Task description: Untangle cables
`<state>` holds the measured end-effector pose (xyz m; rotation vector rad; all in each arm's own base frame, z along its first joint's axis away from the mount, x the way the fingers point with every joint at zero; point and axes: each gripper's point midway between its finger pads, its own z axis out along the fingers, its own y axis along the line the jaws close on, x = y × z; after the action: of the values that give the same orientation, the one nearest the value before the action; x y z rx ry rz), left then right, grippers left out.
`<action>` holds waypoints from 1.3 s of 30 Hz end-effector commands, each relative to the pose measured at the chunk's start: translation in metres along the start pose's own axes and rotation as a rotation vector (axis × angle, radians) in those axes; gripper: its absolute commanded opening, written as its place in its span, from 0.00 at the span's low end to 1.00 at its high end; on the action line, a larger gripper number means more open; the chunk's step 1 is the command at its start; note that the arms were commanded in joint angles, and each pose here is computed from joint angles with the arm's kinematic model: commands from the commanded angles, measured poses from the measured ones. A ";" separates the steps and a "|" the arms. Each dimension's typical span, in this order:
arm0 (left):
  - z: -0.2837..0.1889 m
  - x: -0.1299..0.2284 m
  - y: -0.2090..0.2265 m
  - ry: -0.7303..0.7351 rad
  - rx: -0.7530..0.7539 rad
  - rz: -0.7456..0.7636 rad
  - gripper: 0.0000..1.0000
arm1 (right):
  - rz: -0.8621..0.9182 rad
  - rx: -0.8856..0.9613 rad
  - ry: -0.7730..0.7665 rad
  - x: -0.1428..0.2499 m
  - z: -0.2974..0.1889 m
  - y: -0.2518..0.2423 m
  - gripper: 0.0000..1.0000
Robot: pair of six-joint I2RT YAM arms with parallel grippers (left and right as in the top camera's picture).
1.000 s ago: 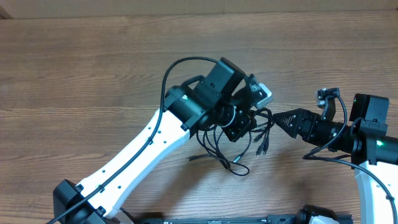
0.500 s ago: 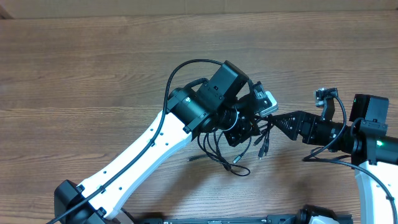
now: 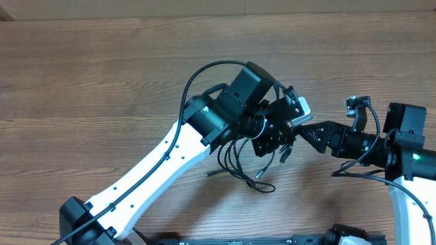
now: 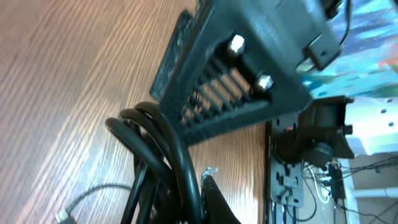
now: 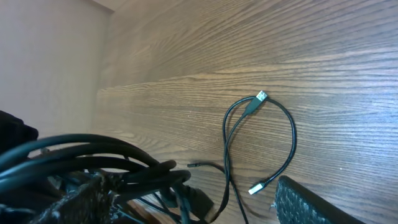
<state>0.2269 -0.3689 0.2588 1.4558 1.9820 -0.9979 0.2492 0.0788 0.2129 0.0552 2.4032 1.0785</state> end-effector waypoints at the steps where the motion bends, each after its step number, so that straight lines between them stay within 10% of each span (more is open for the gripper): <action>1: 0.000 -0.019 -0.020 -0.070 0.089 0.079 0.04 | -0.026 -0.005 -0.014 -0.004 -0.003 0.005 0.81; 14: 0.012 -0.044 -0.048 -0.147 0.130 0.201 0.04 | -0.021 -0.005 -0.011 -0.002 -0.003 0.004 0.80; 39: 0.002 0.003 0.008 0.034 -0.078 -0.051 0.04 | -0.013 -0.029 -0.003 0.000 -0.003 0.009 0.79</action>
<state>0.2319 -0.3685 0.2511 1.3550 2.1018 -0.9329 0.2467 0.0795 0.2119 0.0598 2.4127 1.0853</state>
